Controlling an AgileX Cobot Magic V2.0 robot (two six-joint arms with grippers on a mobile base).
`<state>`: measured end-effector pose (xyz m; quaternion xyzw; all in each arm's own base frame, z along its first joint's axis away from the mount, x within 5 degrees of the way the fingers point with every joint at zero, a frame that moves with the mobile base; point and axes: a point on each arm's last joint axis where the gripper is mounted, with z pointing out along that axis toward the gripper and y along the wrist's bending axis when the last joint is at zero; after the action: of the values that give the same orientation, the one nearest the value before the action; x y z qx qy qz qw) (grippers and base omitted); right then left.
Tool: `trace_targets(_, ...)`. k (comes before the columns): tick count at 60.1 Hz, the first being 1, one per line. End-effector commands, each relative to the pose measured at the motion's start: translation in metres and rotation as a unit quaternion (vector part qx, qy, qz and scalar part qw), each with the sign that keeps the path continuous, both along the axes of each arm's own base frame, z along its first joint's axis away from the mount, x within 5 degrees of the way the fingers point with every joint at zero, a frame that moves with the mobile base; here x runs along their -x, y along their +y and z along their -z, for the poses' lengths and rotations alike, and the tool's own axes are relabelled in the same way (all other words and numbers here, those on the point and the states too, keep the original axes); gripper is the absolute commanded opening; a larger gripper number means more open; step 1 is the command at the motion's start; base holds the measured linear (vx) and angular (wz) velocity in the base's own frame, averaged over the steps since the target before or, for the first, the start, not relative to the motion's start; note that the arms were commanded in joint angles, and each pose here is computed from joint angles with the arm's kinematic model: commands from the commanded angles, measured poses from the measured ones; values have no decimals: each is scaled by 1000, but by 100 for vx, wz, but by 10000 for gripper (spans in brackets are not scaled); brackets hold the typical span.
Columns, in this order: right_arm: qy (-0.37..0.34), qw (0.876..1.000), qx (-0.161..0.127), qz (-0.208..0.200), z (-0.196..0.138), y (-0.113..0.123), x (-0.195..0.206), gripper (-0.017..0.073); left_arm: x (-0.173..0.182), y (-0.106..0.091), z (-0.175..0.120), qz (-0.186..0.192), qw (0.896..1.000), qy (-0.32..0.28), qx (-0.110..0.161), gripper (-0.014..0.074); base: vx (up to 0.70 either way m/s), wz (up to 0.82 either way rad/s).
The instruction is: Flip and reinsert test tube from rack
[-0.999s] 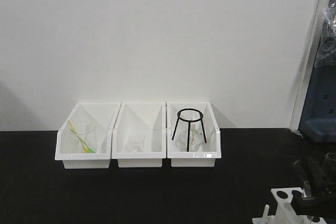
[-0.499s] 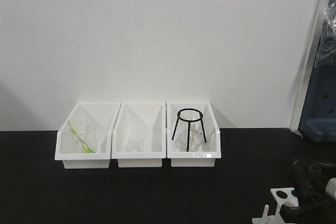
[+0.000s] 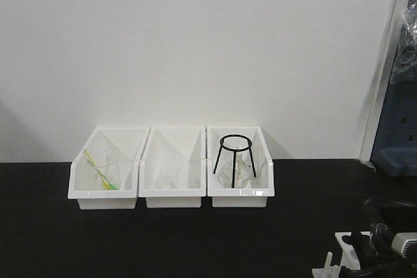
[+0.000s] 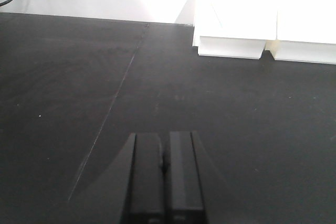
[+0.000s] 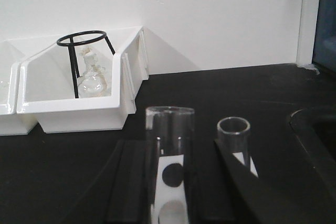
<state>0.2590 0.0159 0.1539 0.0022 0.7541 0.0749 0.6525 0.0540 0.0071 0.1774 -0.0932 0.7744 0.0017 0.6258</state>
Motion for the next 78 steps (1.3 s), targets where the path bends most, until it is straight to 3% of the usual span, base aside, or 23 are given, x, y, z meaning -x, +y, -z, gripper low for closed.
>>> trace_targets(1, -123, 992, -6, -5, -28, 0, -4, -1, -1, -1, -7, 4, 999, -44, -3, -6, 0, 0)
trace_targets(13, -128, 992, 10, -6, -29, 0, -4, 79, -1, -1, -7, 4, 999, -44, -3, -6, 0, 0)
trace_targets(32, -131, 991, 11, -6, -29, 0, -4, 393, -1, -1, -7, 4, 999, -44, -3, -6, 0, 0)
trace_targets(44, -156, 988, 12, -13, -43, 2, 0, 488, -1, -1, -7, 4, 999, -44, -3, -6, 0, 0)
trace_targets(53, -207, 978, 14, -25, -75, 4, 11, 465, -1, -1, -7, 4, 999, -44, -3, -6, 0, 0)
trace_targets(61, -216, 976, -9, -23, -107, 2, 30, 346, -1, -1, -7, 4, 999, -44, -3, -6, 0, 0)
trace_targets(68, -186, 982, -15, -17, -129, 0, 55, 162, -1, -1, -7, 4, 999, -44, -3, -6, 0, 0)
trace_targets(74, -122, 993, 4, -5, -134, -2, 77, -13, -1, -1, -7, 4, 999, -44, -3, -6, 0, 0)
trace_targets(78, -73, 997, 15, 8, -134, -5, 93, -15, -1, -1, -7, 4, 999, -44, -3, -6, 0, 0)
